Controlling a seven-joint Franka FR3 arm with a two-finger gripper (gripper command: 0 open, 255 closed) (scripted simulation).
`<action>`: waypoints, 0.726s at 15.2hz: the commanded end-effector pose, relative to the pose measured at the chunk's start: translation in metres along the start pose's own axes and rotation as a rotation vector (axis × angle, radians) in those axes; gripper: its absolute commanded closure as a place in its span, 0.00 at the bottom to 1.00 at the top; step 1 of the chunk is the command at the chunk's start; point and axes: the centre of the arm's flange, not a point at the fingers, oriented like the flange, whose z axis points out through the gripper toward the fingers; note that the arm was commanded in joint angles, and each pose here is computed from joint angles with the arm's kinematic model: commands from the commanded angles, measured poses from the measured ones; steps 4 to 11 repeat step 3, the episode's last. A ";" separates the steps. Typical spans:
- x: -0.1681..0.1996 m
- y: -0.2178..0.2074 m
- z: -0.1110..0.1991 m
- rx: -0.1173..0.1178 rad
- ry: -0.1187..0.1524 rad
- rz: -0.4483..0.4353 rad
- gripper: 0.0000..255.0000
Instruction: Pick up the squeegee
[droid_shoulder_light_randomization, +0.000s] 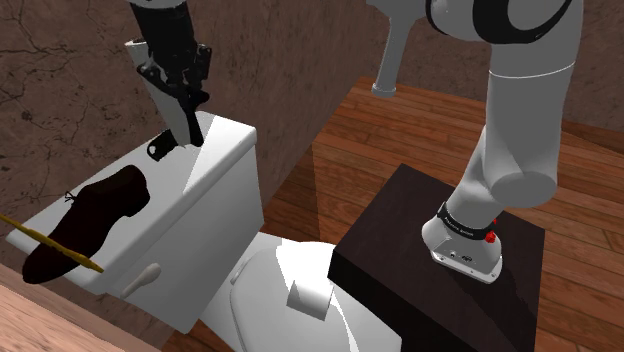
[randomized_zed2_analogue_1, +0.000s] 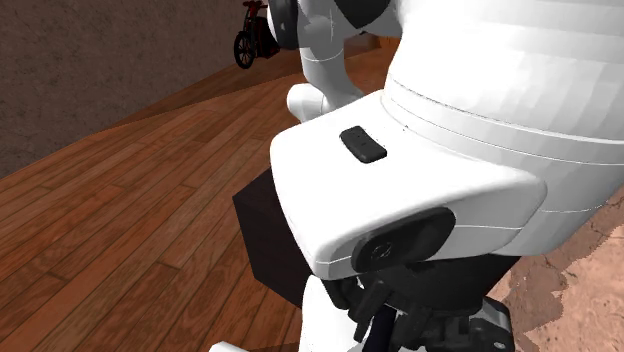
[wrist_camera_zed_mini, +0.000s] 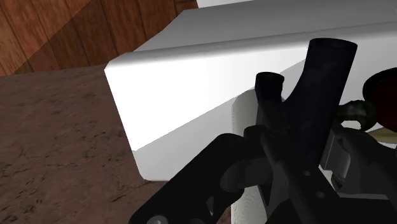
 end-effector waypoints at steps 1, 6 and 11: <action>0.000 0.001 -0.010 0.000 0.000 0.000 1.00; 0.001 0.001 -0.010 0.000 0.000 0.000 1.00; 0.001 0.001 -0.010 0.000 0.000 0.000 1.00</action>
